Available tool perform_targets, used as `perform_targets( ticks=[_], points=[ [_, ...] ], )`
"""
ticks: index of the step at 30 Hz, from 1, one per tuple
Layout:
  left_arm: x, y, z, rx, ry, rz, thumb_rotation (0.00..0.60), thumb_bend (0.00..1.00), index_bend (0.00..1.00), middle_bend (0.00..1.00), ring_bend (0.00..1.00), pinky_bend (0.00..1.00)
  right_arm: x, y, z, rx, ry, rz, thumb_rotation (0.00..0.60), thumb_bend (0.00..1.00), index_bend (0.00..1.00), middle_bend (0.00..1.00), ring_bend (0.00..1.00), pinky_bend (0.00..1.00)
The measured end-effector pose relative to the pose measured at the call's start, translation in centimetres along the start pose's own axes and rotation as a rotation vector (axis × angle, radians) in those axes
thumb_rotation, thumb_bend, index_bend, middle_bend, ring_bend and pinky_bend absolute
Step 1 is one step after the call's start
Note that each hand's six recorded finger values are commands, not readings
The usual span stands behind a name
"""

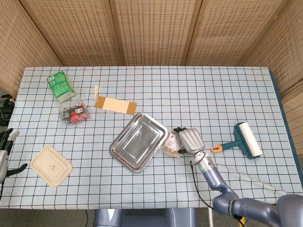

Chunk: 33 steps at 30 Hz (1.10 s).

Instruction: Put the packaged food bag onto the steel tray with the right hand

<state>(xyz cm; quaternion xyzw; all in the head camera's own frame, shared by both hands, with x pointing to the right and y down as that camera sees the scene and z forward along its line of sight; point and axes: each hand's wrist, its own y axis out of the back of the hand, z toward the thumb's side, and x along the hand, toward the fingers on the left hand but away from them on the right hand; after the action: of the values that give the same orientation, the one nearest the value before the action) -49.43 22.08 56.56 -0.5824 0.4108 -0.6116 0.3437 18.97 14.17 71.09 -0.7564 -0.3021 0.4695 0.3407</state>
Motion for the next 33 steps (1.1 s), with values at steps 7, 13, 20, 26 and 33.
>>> perform_targets(
  ticks=[7, 13, 20, 26, 33],
  points=[
    [0.0, 0.1, 0.0, -0.002, -0.001, 0.005, 0.600, 0.04, 0.00, 0.00, 0.00, 0.00, -0.1, 2.0, 2.3, -0.032, 0.044, -0.057, 0.600, 0.41, 0.68, 0.55, 0.54, 0.70],
    [-0.1, -0.1, 0.3, 0.005, -0.006, 0.004, 0.600, 0.04, 0.00, 0.00, 0.00, 0.00, -0.4, 2.7, 6.3, -0.033, 0.117, -0.081, 0.600, 0.41, 0.67, 0.55, 0.54, 0.70],
    [0.0, -0.3, 0.3, 0.000, -0.009, -0.005, 0.600, 0.04, 0.00, 0.00, 0.00, 0.00, -1.9, 1.7, 9.9, -0.042, 0.151, -0.097, 0.600, 0.41, 0.68, 0.54, 0.54, 0.70],
    [0.2, -0.7, 0.1, 0.005, 0.003, -0.015, 0.600, 0.04, 0.00, 0.00, 0.00, 0.00, -3.9, 1.4, 10.5, 0.004, 0.131, -0.162, 0.600, 0.40, 0.66, 0.51, 0.52, 0.63],
    [0.3, -1.0, 0.2, 0.008, 0.002, -0.027, 0.600, 0.04, 0.00, 0.00, 0.00, 0.00, -4.6, 0.6, 10.4, 0.053, 0.111, -0.147, 0.600, 0.21, 0.33, 0.20, 0.20, 0.14]
  ],
)
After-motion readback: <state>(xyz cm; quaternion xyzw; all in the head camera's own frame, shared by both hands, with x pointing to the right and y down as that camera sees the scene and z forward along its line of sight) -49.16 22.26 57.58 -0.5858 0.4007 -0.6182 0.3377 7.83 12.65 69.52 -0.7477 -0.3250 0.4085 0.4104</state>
